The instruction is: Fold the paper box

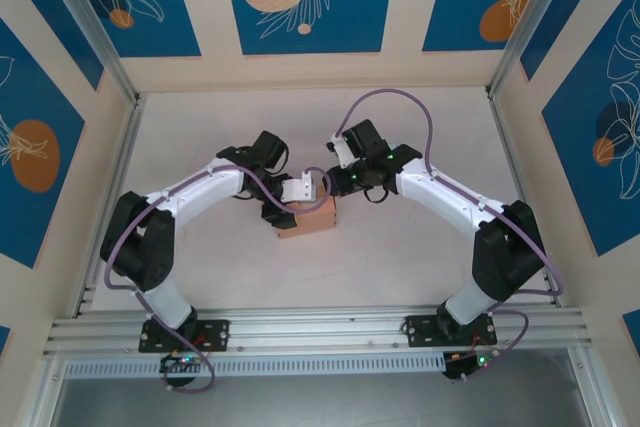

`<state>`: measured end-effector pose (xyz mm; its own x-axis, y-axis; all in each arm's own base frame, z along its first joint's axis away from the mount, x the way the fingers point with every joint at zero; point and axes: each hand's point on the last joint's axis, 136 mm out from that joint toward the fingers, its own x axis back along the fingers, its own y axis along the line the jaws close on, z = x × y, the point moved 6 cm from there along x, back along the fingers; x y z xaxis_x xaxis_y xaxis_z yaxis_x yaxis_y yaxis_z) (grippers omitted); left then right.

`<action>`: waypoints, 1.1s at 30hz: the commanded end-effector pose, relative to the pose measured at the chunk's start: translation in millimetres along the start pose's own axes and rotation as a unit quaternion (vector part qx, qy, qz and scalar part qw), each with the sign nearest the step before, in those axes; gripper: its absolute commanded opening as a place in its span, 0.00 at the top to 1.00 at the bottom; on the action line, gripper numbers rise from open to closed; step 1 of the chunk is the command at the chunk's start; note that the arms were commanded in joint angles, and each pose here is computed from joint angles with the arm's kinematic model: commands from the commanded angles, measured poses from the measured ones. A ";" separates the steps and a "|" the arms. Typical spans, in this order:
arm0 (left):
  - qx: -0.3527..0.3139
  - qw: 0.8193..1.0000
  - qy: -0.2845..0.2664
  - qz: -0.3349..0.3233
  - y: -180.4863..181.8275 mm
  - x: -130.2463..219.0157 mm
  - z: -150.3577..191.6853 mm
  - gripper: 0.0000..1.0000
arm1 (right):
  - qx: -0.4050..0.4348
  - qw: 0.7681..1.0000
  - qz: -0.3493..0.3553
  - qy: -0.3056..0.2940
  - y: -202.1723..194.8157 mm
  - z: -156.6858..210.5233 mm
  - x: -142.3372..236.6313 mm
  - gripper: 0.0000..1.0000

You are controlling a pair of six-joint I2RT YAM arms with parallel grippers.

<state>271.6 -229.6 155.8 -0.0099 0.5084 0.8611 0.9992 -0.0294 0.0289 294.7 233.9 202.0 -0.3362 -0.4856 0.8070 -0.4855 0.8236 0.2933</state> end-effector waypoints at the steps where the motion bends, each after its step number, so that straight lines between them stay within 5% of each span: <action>1: -0.009 1.000 0.006 -0.002 1.1 0.6 -4.9 0.38 | -0.008 1.000 0.008 0.010 2.2 3.5 0.5 0.67; 10: -0.009 1.000 0.008 -0.009 2.5 0.8 -6.6 0.37 | -0.012 1.000 0.013 0.014 3.9 12.2 -0.5 0.71; 14: -0.006 1.000 0.008 -0.017 4.4 0.1 -7.1 0.36 | -0.027 0.999 0.021 0.019 2.5 14.5 -1.3 0.82; 33: 0.015 0.996 0.016 -0.088 14.8 -6.6 -6.6 0.41 | -0.066 0.994 0.086 -0.027 22.9 32.1 -7.7 0.99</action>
<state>283.2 -238.6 150.7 -0.1295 0.4846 0.8651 0.9914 0.0462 0.1225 266.4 252.7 191.0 -0.4352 -0.3832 0.8147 -0.3429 0.9072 0.2435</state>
